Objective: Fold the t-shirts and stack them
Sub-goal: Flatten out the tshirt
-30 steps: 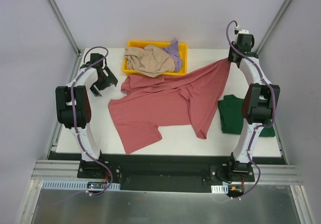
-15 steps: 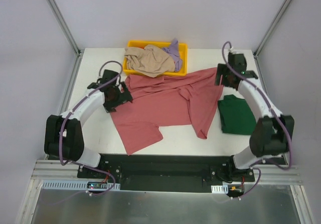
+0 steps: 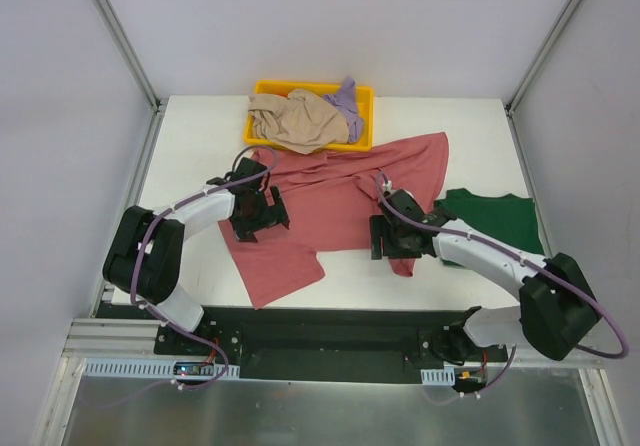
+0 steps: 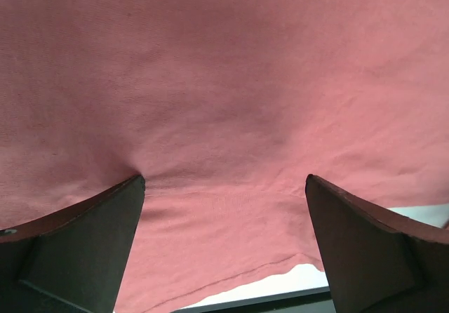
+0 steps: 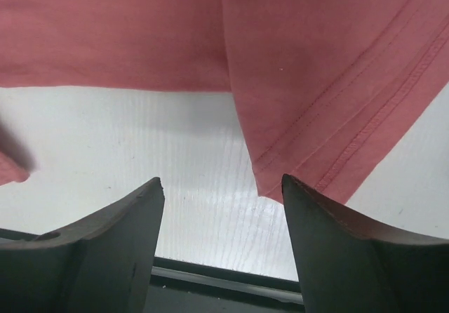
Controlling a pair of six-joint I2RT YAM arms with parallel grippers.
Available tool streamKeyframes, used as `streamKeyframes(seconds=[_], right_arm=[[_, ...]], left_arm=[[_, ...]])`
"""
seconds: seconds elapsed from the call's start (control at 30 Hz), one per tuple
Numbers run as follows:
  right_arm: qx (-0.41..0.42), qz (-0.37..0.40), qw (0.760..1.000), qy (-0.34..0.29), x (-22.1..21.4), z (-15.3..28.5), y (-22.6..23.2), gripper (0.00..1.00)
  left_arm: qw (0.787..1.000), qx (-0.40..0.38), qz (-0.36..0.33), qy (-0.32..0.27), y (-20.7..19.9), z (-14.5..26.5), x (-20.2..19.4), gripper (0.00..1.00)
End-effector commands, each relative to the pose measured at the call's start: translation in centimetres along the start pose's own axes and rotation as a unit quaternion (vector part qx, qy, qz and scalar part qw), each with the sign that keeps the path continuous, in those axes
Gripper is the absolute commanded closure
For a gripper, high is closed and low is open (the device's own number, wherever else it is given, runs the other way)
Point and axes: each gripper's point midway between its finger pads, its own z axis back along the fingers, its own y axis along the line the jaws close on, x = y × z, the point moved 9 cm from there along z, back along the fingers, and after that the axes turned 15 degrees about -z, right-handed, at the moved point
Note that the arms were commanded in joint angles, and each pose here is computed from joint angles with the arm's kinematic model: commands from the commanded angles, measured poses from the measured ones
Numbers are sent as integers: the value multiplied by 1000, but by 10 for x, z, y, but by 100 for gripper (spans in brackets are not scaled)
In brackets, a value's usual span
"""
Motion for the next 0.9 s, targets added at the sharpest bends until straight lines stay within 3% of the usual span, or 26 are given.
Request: streamKeyframes(seconds=[0.0, 0.2, 0.27, 0.43, 0.77, 0.87], right_arm=[[9, -40, 999, 19, -4, -18, 8, 32], [-42, -42, 998, 22, -2, -40, 7, 50], [-65, -43, 997, 11, 1, -42, 5, 68], [-54, -49, 997, -28, 11, -23, 4, 98], [-38, -148, 987, -46, 42, 0, -66, 98], [-53, -146, 987, -27, 44, 5, -78, 77]], left_arm=[[999, 23, 35, 0, 18, -6, 1, 1], [998, 46, 39, 0, 28, -10, 0, 1], [998, 48, 46, 3, 33, -11, 0, 1], [995, 71, 63, -4, 50, -8, 2, 1], [992, 89, 85, -15, 78, 0, 16, 1], [993, 86, 79, -23, 76, 3, 23, 1]])
